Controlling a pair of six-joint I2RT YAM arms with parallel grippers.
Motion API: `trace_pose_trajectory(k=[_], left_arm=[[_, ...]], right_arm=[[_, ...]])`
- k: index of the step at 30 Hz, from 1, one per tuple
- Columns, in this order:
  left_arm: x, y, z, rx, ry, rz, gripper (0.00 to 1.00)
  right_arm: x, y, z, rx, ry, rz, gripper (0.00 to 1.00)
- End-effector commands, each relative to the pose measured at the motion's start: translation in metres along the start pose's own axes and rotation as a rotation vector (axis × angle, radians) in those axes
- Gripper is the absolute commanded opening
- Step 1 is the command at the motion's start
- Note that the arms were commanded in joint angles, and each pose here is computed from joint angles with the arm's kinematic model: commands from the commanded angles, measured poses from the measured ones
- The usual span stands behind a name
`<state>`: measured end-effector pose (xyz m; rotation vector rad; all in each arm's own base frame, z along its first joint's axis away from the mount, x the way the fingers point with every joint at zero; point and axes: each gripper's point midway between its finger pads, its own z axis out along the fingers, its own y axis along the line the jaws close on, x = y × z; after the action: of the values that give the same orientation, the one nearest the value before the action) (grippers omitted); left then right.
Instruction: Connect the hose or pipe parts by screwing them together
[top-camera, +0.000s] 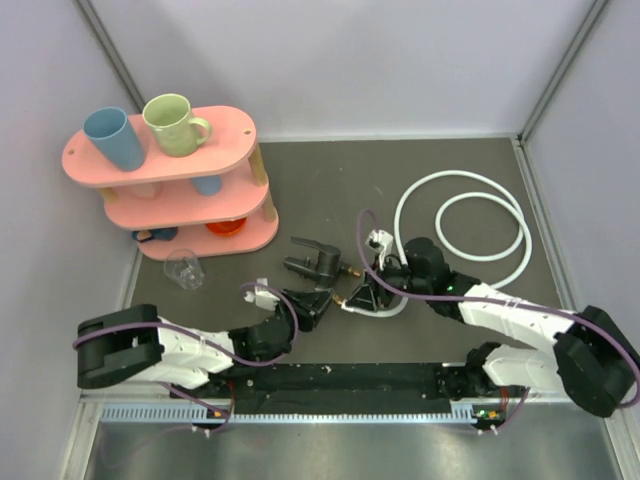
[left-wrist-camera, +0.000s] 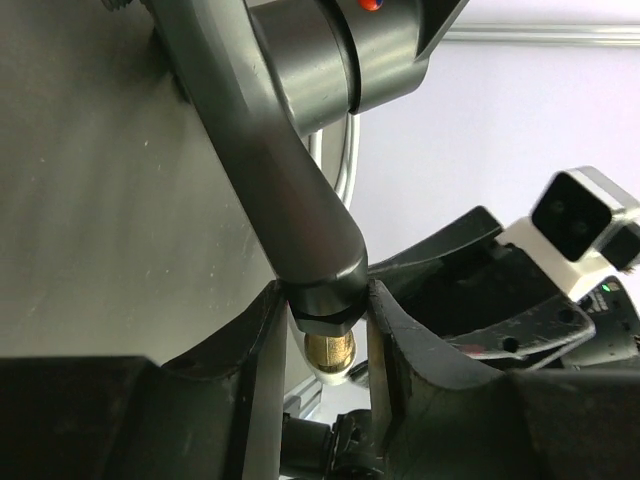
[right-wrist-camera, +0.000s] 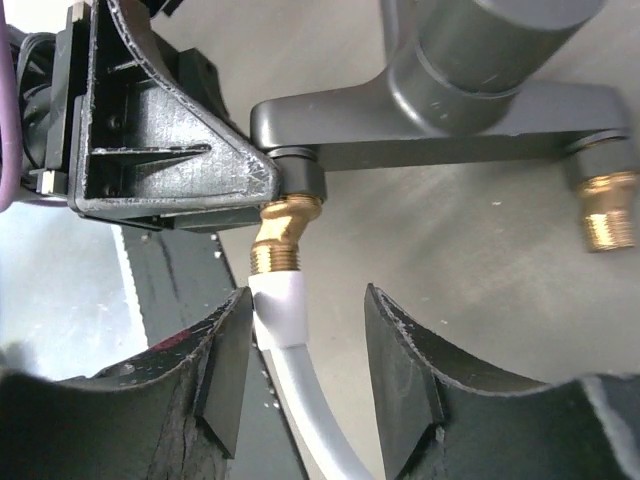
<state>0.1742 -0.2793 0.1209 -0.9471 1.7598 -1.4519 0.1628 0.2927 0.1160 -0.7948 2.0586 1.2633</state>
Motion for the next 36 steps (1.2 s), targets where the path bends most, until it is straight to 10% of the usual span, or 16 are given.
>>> trace_pose_trajectory(k=[1, 12, 23, 30, 31, 33, 36], left_arm=[[0.004, -0.019, -0.002, 0.037, 0.006, -0.018, 0.0], [0.0, -0.029, -0.001, 0.021, -0.023, 0.017, 0.0], [-0.001, -0.026, -0.002, 0.014, -0.024, 0.006, 0.0], [-0.003, -0.024, -0.004, 0.012, -0.024, -0.004, 0.0], [-0.003, -0.023, -0.004, 0.011, -0.022, -0.011, 0.0], [-0.003, -0.021, -0.005, 0.008, -0.015, -0.019, 0.0], [0.002, -0.017, -0.005, 0.001, 0.01, -0.014, 0.0]], right_arm=[[-0.042, -0.015, -0.026, 0.196, -0.095, -0.178, 0.48], [-0.029, 0.026, -0.031, 0.341, -0.055, -0.753, 0.7], [-0.017, 0.012, -0.002, 0.678, 0.066, -1.14, 0.71], [-0.024, 0.016, 0.022, 0.724, 0.055, -1.183, 0.55], [-0.023, 0.016, 0.025, 0.72, 0.05, -1.171, 0.49], [-0.023, 0.018, 0.03, 0.717, 0.037, -1.156, 0.06], [-0.023, 0.019, 0.035, 0.689, 0.025, -1.113, 0.0]])
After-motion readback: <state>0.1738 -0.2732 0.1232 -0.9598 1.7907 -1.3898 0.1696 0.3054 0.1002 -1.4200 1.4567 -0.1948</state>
